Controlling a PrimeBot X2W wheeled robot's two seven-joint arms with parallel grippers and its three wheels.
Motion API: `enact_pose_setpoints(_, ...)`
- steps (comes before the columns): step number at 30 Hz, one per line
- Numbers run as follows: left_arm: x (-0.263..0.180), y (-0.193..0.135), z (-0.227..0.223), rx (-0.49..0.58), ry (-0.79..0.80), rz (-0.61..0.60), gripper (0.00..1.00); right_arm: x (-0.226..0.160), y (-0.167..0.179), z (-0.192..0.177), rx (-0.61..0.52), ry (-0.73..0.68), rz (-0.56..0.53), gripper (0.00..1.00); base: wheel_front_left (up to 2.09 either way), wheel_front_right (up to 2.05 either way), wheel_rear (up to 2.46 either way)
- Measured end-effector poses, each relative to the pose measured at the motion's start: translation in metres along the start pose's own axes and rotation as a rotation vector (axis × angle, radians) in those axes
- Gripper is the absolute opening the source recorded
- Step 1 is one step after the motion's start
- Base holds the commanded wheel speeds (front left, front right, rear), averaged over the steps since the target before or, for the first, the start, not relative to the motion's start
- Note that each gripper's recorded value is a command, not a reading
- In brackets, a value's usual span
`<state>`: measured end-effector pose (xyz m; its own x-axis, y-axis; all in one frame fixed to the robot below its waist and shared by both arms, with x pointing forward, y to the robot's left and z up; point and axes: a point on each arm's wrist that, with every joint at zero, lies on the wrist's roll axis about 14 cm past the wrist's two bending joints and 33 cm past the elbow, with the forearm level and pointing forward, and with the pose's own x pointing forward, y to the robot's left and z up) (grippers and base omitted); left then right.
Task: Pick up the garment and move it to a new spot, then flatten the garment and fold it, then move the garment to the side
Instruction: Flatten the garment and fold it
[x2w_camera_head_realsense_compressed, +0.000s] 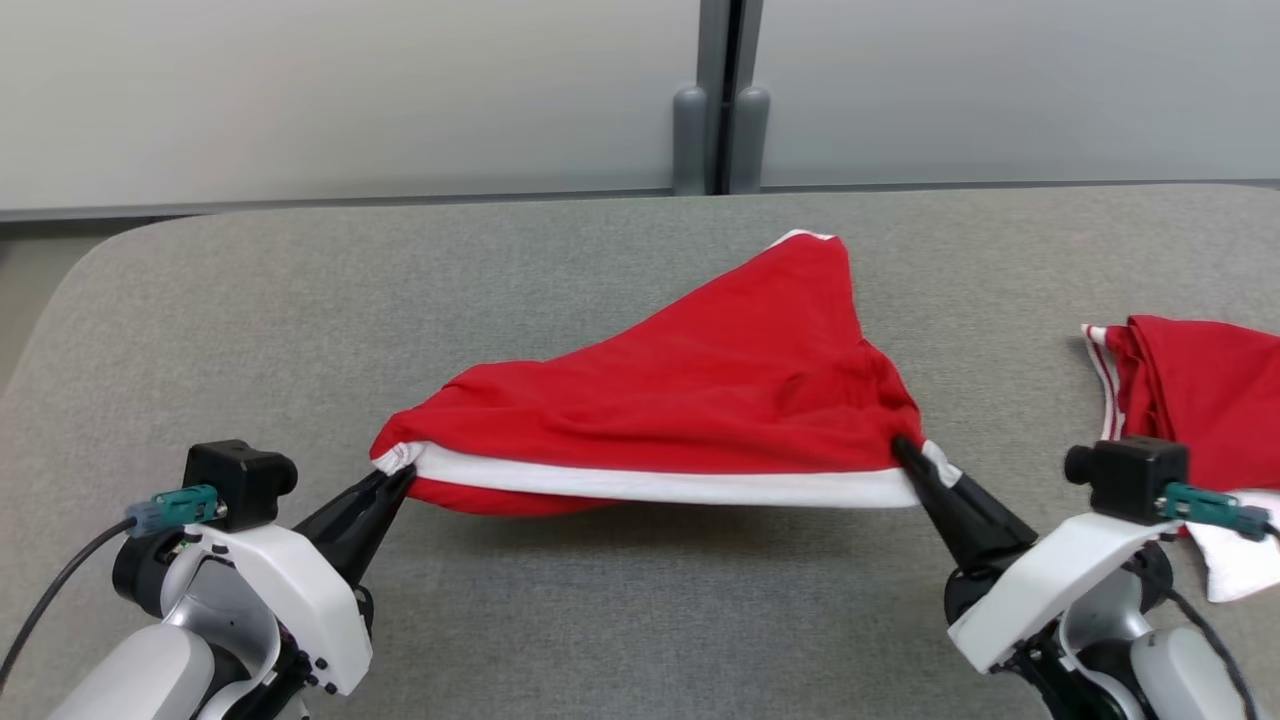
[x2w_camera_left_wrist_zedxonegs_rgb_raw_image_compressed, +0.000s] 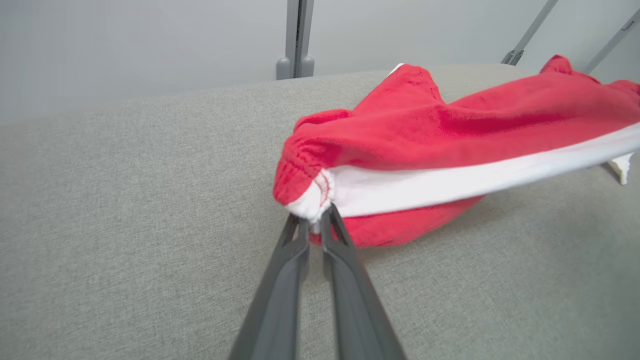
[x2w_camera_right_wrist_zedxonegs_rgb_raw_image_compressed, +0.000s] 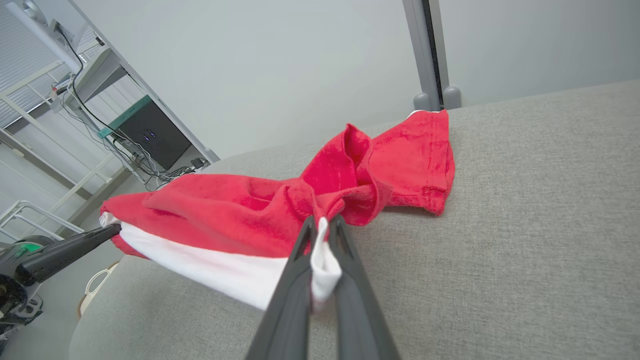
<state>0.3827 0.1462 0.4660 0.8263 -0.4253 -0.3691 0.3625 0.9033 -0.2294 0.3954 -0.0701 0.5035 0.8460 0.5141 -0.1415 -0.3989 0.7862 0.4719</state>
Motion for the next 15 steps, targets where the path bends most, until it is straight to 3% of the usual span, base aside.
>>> enact_pose_setpoints(7,0.003,-0.031,0.046,0.077,-0.051,-0.092,0.00,-0.011,-0.001,0.046,-0.003,-0.121,0.004,0.00,0.00,0.00,0.00)
enact_pose_setpoints(15,0.072,-0.022,0.122,0.210,-0.070,-0.135,0.00,0.048,-0.014,0.112,-0.051,-0.191,0.057,0.00,0.00,0.00,0.00)
